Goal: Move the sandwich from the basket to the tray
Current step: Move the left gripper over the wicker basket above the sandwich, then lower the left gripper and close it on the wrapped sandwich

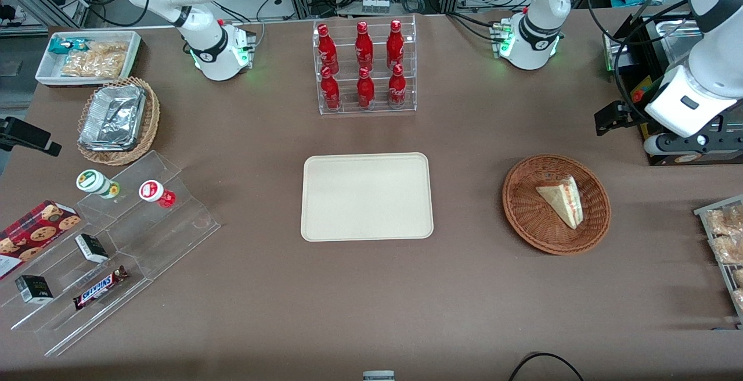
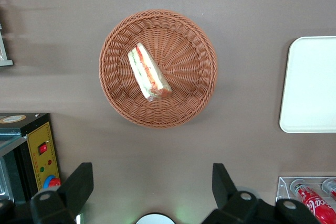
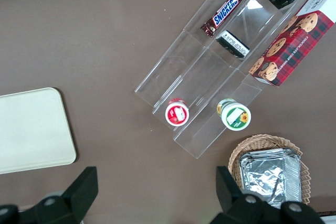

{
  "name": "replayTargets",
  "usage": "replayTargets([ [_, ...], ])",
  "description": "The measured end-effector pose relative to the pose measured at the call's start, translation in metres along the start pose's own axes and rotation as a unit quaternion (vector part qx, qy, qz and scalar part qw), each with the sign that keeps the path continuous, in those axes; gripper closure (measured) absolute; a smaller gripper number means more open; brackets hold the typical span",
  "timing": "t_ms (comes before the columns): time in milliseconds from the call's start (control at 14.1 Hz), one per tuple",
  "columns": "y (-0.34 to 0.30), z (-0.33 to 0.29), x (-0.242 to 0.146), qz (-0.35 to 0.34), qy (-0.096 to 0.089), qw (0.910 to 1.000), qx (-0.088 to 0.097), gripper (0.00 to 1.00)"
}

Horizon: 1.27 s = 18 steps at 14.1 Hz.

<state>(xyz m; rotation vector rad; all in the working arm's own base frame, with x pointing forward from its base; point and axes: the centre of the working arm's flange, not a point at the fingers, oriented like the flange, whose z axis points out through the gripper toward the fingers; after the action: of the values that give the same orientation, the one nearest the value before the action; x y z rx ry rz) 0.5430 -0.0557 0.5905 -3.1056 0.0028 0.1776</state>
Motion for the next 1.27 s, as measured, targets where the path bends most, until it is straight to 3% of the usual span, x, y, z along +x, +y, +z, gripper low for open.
replayTargets([
  [283, 0.000, 0.009, 0.002, 0.000, -0.009, 1.0000, 0.001, 0.00],
  [566, -0.001, 0.069, 0.015, -0.001, -0.062, 0.9981, 0.005, 0.00],
  [636, -0.002, 0.087, 0.021, -0.002, -0.064, 0.9979, 0.006, 0.00],
  [778, -0.003, 0.129, 0.030, -0.001, -0.052, 0.9986, 0.012, 0.00],
  [990, -0.005, 0.200, 0.027, -0.001, -0.019, 0.9997, 0.016, 0.00],
  [1131, -0.015, 0.237, 0.018, -0.036, 0.006, 0.9993, 0.011, 0.00],
  [1273, -0.030, 0.256, 0.011, -0.092, 0.017, 0.9956, 0.008, 0.00],
])
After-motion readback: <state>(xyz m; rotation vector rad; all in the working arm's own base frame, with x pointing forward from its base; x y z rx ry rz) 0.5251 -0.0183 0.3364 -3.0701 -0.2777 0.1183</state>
